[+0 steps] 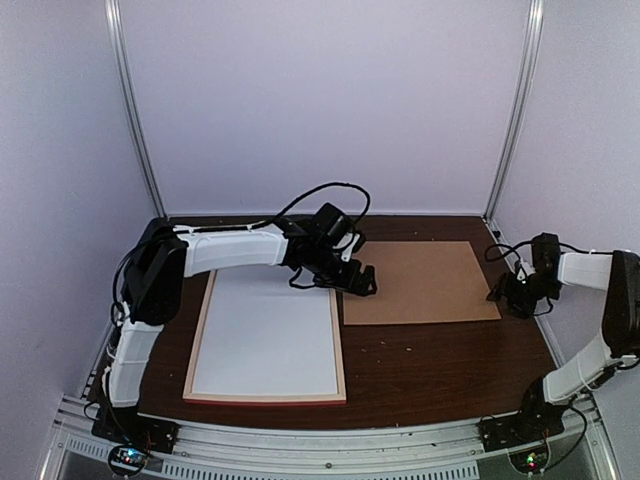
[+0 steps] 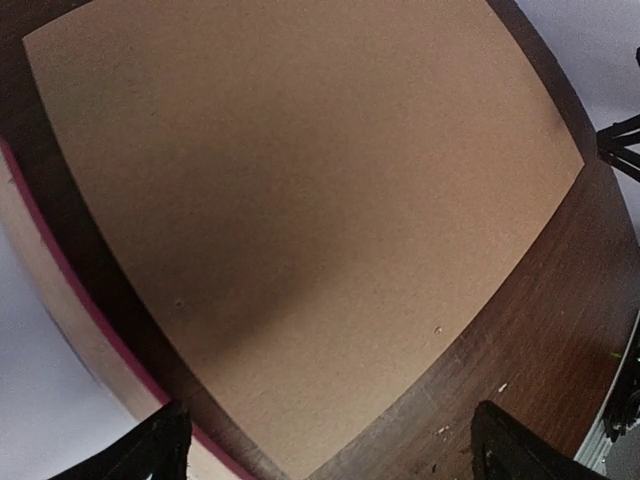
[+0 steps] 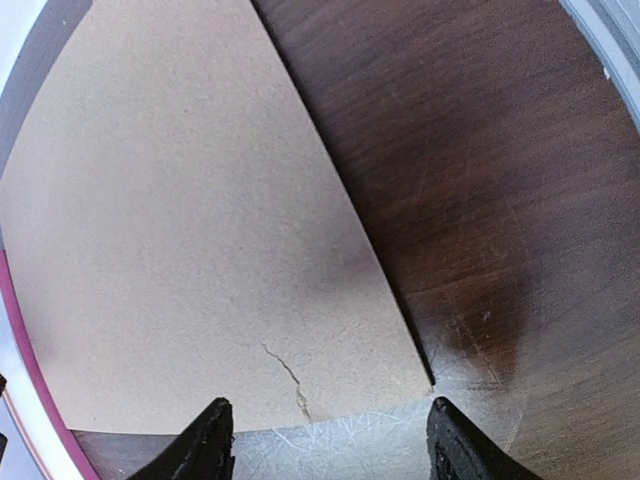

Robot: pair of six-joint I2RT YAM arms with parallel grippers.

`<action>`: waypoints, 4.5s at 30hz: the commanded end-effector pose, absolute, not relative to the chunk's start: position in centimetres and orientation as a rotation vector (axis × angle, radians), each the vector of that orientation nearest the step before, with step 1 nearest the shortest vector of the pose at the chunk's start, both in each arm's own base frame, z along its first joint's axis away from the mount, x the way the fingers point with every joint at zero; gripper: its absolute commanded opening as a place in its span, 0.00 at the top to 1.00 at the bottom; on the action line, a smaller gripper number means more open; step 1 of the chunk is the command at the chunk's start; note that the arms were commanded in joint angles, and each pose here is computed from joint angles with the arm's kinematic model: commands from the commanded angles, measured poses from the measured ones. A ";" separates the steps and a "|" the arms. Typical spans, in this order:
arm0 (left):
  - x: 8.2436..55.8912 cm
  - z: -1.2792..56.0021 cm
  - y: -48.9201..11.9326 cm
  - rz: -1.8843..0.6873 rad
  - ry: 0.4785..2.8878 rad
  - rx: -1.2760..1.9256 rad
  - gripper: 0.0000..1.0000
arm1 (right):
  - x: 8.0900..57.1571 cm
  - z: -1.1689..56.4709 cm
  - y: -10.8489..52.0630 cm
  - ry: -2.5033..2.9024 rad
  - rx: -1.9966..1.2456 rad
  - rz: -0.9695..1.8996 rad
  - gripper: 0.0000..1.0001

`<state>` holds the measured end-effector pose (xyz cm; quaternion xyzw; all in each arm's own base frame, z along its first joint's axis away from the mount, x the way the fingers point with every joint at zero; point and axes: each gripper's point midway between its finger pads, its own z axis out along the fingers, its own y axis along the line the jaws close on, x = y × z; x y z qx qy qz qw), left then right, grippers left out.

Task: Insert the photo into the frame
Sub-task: Pick up the backboard from the center of the board.

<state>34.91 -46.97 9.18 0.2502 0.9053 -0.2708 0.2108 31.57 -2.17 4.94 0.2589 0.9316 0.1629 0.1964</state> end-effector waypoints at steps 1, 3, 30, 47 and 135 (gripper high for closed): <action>35.4 9.1 -49.4 -0.745 2.487 0.695 0.02 | 31.7 5.7 -2.8 2.579 0.729 0.409 0.33; 35.5 7.9 -50.0 -0.727 2.499 0.690 0.02 | 31.8 5.4 -2.7 2.588 0.728 0.422 0.33; 38.7 1.2 -46.4 -0.263 2.597 0.575 0.02 | 35.6 4.7 -3.0 2.571 0.725 0.475 0.30; 36.6 -0.8 -48.3 -0.488 2.709 0.541 0.03 | 38.0 3.2 -2.8 2.578 0.734 0.538 0.30; 34.3 16.1 -49.5 -0.822 2.252 0.761 0.02 | 34.9 30.9 12.4 2.162 0.174 1.342 0.71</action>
